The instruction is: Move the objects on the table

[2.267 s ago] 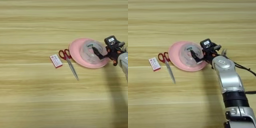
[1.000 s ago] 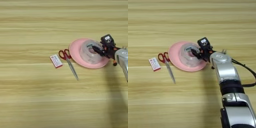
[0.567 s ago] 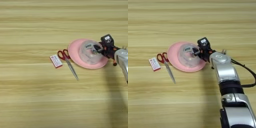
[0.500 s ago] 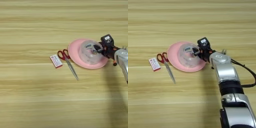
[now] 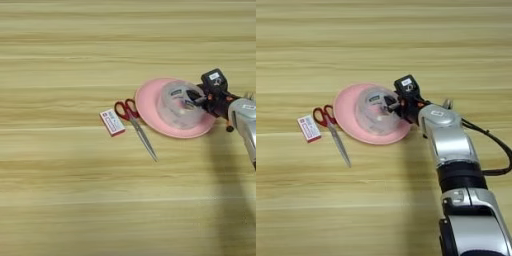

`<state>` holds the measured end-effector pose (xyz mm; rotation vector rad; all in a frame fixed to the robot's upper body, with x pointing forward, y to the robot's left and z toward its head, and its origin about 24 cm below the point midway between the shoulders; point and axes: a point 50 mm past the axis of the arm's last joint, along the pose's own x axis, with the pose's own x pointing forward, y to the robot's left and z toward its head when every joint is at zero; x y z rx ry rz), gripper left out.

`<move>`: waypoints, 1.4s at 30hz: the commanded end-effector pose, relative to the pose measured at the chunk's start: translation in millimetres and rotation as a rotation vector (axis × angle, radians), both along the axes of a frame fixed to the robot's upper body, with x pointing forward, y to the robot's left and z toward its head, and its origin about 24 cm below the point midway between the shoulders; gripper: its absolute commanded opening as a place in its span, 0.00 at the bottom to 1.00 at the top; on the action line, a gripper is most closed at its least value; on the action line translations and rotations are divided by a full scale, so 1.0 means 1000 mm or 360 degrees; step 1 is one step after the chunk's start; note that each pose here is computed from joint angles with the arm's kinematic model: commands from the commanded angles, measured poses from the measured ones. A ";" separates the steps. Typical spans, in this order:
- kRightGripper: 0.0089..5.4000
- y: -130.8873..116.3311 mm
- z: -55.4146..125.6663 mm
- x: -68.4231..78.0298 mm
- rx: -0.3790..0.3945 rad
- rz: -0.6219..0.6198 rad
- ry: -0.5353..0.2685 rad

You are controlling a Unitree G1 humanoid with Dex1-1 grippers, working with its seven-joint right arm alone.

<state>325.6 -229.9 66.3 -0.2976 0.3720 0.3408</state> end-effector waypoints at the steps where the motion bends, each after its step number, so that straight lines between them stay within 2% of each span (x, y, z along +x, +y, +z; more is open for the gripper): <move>1: 0.28 -0.001 0.036 0.009 0.0030 -0.0006 -0.0205; 5: 0.28 -0.002 0.048 0.009 0.0057 -0.0022 -0.0269; 14: 0.28 -0.006 0.063 0.009 0.0064 -0.0045 -0.0332; 20: 0.28 -0.018 0.075 0.010 0.0068 -0.0113 -0.0392; 26: 0.28 -0.041 0.085 0.006 0.0030 -0.0229 -0.0454; 42: 0.28 -0.112 0.111 -0.016 0.0002 -0.0583 -0.0567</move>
